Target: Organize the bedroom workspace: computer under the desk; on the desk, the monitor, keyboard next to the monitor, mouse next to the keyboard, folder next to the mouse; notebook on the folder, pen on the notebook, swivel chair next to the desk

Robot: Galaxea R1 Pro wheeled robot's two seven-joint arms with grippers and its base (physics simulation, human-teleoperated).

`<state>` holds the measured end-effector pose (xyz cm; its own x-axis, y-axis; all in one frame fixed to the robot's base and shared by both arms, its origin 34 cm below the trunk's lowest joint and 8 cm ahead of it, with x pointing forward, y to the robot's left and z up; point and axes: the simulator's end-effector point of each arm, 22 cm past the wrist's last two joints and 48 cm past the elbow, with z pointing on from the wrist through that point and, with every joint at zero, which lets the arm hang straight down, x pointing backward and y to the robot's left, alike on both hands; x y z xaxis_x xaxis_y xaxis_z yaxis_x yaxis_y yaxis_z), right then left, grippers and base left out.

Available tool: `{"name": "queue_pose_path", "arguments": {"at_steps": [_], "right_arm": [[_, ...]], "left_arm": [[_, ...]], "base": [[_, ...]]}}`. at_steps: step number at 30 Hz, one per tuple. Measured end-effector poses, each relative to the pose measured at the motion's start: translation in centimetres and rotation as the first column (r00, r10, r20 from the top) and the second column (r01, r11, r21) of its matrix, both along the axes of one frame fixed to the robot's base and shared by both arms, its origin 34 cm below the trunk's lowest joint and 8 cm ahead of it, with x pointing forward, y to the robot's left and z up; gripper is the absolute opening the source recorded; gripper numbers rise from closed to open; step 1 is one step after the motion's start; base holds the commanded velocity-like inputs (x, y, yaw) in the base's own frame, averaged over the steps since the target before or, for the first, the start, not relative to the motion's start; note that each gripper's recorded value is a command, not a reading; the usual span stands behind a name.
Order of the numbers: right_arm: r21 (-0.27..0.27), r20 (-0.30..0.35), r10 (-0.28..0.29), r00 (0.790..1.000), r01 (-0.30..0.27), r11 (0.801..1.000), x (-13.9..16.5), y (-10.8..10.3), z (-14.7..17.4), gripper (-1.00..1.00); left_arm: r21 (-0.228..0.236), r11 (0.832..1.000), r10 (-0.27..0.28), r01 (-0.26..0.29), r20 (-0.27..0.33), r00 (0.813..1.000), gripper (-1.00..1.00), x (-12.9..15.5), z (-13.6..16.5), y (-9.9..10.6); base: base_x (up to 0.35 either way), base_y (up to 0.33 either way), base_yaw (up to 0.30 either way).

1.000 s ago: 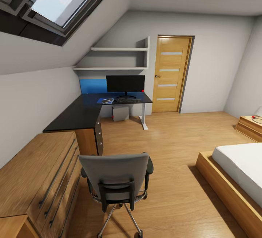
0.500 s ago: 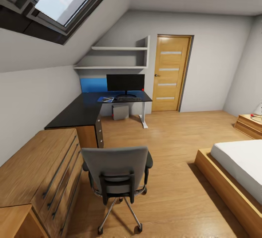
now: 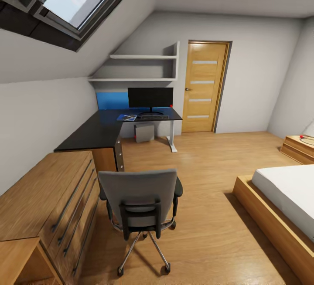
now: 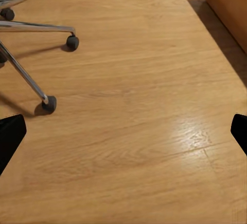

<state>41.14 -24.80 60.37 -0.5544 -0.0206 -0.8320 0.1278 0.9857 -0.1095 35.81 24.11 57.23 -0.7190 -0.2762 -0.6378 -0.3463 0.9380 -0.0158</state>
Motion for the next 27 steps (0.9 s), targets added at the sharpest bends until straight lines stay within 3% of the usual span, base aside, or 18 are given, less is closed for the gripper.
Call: {"name": "queue_pose_path", "arguments": {"at_steps": [8,27], "right_arm": [[0.000,0.000,0.001,1.000,-0.001,1.000,0.0,0.0,-1.2,1.00],[0.000,0.001,0.000,1.000,0.000,1.000,0.1,0.0,-4.2,1.00]], "left_arm": [[0.000,1.000,0.000,0.000,0.001,1.000,1.00,0.1,-1.2,0.0],[0.000,1.000,0.000,0.000,0.000,1.000,1.00,0.0,-4.2,0.0]], "base": [[-0.157,0.000,0.000],[-0.009,0.000,0.000]]}}
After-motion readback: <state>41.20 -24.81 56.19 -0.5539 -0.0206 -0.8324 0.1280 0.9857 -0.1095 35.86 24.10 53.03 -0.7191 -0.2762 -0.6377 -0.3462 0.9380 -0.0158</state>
